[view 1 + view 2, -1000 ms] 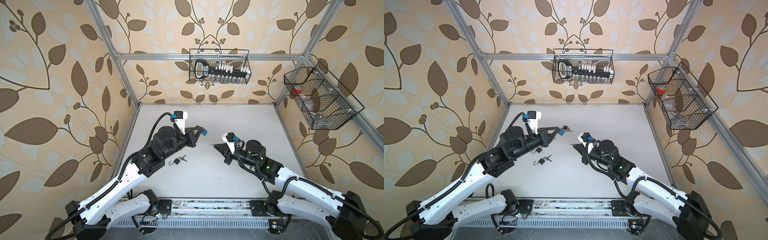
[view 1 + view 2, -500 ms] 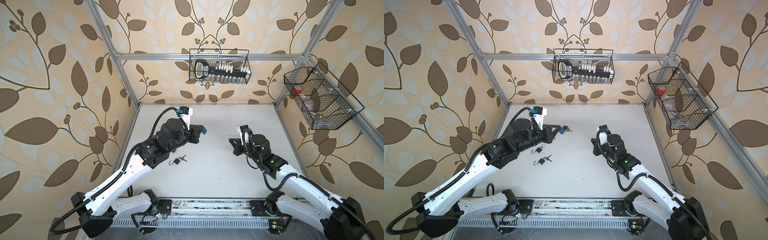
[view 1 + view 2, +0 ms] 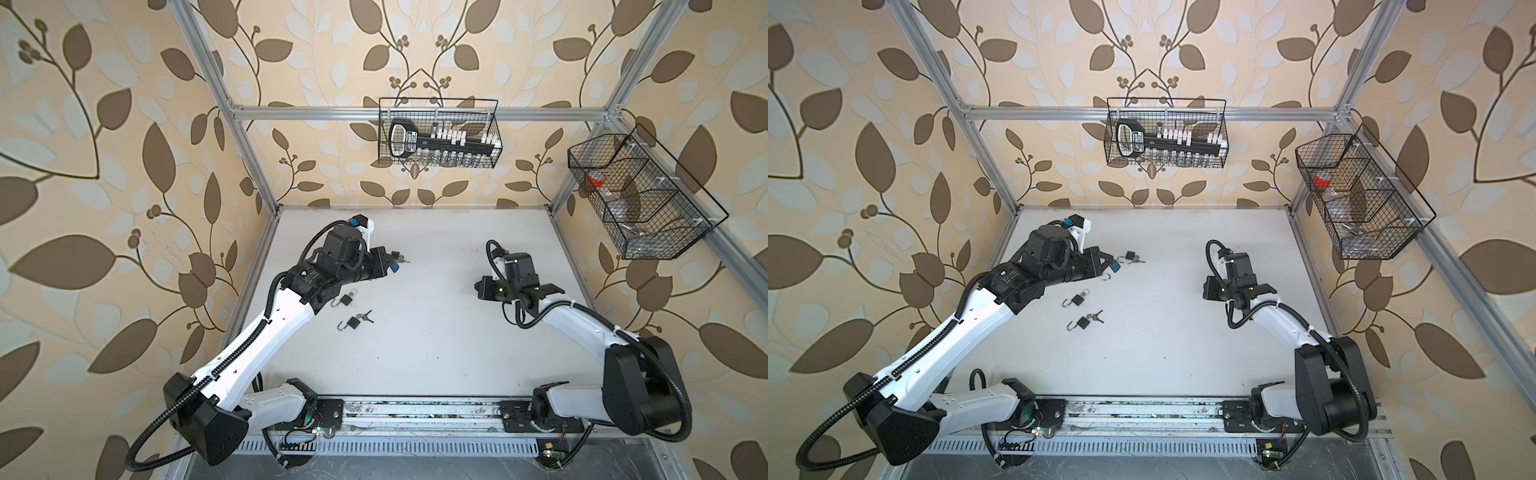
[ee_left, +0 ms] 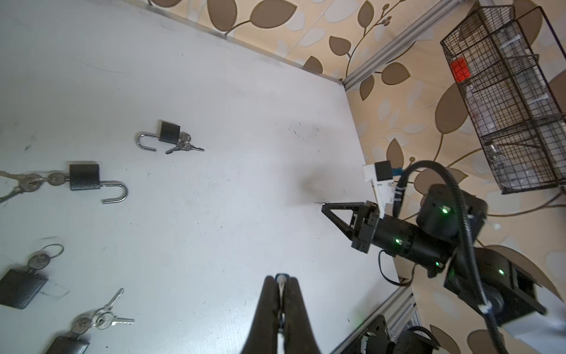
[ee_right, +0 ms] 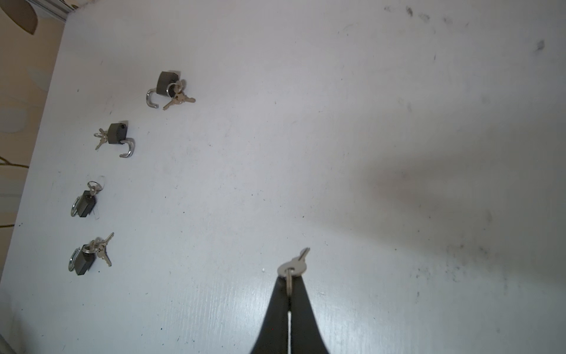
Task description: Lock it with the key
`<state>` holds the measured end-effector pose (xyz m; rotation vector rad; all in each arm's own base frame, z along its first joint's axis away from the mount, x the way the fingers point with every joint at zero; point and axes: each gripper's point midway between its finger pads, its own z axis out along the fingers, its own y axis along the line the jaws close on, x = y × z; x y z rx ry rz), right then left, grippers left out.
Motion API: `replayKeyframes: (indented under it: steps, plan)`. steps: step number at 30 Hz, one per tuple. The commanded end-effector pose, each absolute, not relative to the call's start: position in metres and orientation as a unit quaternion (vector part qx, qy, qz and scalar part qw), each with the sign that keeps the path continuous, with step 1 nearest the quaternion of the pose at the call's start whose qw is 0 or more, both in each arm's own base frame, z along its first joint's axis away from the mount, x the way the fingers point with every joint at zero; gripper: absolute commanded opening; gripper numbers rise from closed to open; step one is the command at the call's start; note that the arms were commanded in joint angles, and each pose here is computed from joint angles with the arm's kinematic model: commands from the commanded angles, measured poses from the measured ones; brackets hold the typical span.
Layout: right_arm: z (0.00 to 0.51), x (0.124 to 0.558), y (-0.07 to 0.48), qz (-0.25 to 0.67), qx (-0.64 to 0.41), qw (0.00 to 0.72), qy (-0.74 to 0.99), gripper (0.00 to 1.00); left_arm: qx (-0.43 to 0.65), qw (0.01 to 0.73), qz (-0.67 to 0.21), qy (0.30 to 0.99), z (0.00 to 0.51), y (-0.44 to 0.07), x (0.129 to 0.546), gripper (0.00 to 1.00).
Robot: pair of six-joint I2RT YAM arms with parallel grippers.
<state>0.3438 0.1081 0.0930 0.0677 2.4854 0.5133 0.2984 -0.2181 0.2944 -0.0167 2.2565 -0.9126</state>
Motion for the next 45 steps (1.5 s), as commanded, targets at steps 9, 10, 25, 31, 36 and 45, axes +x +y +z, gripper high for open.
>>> replayKeyframes:
  steps: [9, 10, 25, 31, 36, 45]
  plan:
    - [0.08, 0.37, 0.12, 0.217, 0.026, 0.264, 0.939, 0.0, 0.018, 0.337, -0.395, 0.855, 0.309, -0.23, 0.289, 0.0]
    - [0.078, 0.372, 0.12, 0.218, 0.028, 0.263, 0.939, 0.0, 0.018, 0.337, -0.396, 0.854, 0.308, -0.23, 0.288, 0.0]
    - [0.043, 0.371, 0.113, 0.201, 0.047, 0.213, 0.955, 0.0, 0.03, 0.321, -0.41, 0.853, 0.295, -0.236, 0.283, 0.0]
    - [0.036, 0.362, 0.108, 0.19, 0.051, 0.203, 0.959, 0.0, 0.026, 0.311, -0.408, 0.858, 0.285, -0.238, 0.285, 0.0]
    - [0.031, 0.353, 0.107, 0.189, 0.052, 0.186, 0.963, 0.0, 0.028, 0.305, -0.409, 0.859, 0.282, -0.241, 0.287, 0.0]
    - [0.026, 0.339, 0.101, 0.171, 0.055, 0.173, 0.968, 0.0, 0.037, 0.283, -0.423, 0.86, 0.273, -0.252, 0.29, 0.0]
